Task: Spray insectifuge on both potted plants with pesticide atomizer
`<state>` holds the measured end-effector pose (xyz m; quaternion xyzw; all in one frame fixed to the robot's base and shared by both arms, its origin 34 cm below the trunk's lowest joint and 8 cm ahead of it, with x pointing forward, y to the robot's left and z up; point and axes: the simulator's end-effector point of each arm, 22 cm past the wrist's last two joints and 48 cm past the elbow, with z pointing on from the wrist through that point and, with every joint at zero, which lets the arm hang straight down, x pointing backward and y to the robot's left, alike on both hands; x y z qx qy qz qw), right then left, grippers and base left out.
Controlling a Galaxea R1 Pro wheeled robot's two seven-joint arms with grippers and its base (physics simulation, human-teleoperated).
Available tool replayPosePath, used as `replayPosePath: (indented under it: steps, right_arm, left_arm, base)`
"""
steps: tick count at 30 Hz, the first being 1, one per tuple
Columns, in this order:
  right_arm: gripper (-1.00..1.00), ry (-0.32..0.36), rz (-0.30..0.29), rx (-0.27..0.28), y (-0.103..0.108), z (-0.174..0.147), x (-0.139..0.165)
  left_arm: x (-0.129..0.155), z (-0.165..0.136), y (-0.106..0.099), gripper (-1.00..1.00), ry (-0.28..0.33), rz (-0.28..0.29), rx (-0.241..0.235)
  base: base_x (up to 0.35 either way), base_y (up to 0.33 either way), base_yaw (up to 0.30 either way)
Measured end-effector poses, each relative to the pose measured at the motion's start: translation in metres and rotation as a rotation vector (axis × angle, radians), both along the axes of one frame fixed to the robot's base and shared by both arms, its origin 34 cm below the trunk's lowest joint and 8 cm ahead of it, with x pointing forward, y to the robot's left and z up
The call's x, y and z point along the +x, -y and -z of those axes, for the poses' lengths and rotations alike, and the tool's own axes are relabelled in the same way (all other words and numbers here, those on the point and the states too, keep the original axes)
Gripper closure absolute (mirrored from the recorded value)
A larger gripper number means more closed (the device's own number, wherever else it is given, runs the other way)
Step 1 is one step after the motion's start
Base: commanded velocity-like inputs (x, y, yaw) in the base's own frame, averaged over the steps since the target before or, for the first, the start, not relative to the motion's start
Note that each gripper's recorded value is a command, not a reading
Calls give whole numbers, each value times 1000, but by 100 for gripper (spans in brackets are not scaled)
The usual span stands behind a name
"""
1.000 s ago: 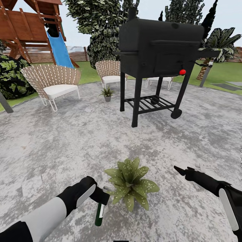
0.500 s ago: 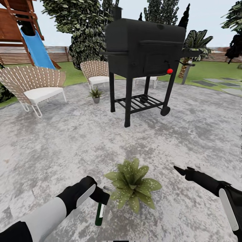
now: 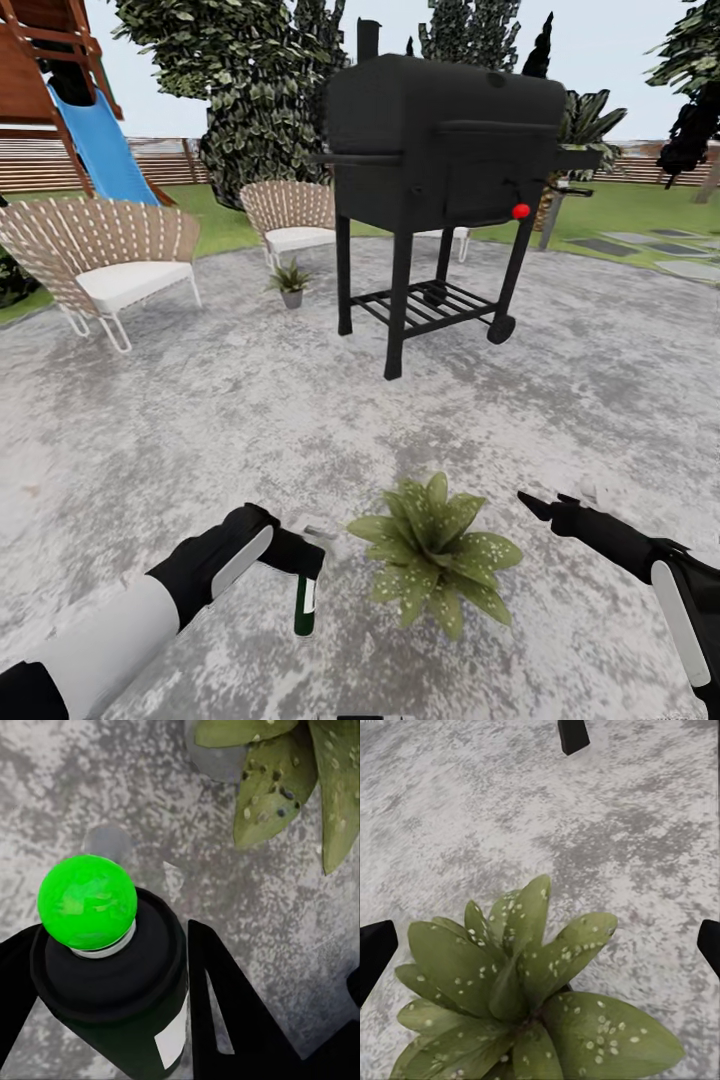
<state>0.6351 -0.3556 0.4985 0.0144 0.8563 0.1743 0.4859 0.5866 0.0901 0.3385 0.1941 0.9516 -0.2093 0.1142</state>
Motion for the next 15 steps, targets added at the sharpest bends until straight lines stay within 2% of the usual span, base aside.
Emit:
replayPosePath:
  steps: [3, 8, 11, 14, 15]
  right_arm:
    - [-100, 1, 0, 0, 0, 0, 0]
    - [-100, 2, 0, -1, 0, -1, 0]
    - [-100, 1, 0, 0, 0, -1, 0]
    - [-100, 1, 1, 0, 0, -1, 0]
    - [-100, 2, 0, 0, 0, -1, 0]
  left_arm:
    - [-1, 1, -1, 100, -2, 1, 4]
    - [-2, 2, -1, 100, -2, 4, 4]
    - [-8, 0, 5, 100, -26, 21, -40]
    - [-14, 17, -12, 100, -37, 38, 28]
    - [-16, 21, -16, 100, -47, 36, 37]
  base:
    - [263, 173, -281]
    - [315, 14, -285]
    - [190, 0, -285]
    - [27, 0, -286]
    - [6, 0, -287]
